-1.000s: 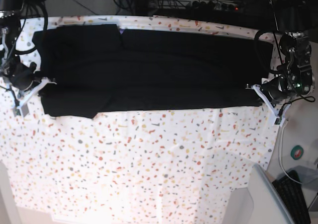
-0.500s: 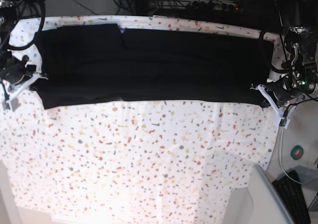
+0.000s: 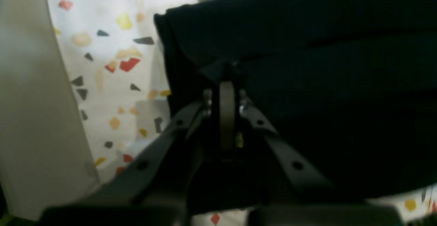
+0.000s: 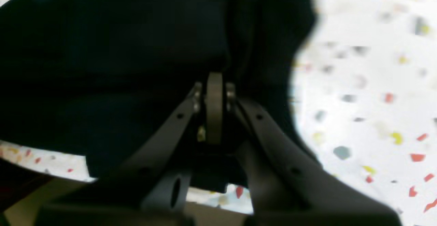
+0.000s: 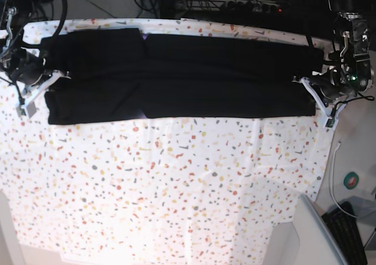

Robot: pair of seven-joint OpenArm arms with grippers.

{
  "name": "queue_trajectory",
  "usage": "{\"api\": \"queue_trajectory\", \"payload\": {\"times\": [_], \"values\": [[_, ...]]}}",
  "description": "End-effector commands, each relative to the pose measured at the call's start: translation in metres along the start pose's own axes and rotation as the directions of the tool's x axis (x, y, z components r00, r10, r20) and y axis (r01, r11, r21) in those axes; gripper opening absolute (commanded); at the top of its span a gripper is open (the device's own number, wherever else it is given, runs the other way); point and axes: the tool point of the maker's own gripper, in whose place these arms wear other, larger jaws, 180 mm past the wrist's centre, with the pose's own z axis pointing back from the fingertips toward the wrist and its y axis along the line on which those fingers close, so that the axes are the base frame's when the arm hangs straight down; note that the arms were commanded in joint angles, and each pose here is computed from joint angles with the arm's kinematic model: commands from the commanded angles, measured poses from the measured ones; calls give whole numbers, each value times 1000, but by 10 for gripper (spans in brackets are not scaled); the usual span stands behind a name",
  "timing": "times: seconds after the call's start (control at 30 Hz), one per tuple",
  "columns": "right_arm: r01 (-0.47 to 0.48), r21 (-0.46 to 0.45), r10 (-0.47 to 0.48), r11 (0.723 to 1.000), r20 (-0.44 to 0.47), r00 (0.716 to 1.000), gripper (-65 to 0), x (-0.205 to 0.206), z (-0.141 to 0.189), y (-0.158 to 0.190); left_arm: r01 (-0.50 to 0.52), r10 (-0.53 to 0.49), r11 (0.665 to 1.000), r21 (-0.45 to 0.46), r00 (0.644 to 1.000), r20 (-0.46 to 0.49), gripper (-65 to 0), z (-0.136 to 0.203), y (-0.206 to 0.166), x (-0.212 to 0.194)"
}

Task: Layout the t-shirt on the table in an organized manner, then fold the t-shirt properly
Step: 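Lift the hem edge with both grippers and fold it over toward the collar, then release the folded edge and move both grippers to the strip's ends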

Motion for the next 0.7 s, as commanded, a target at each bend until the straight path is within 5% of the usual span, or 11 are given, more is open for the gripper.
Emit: {"api": "queue_trajectory", "payload": {"times": [0.0, 0.47, 0.67], "values": [[-25, -14, 25, 1000, 40, 999, -650, 14, 8, -5, -1, 0, 999, 32, 999, 41, -650, 6, 12, 15], [0, 0, 0, 1000, 5, 1000, -650, -9, 6, 3, 2, -3, 999, 32, 999, 35, -650, 4, 10, 14], [19, 1, -19, 1000, -18, 1000, -650, -16, 0, 0, 89, -87, 988, 128, 996, -23, -650, 1, 18, 3]]}}
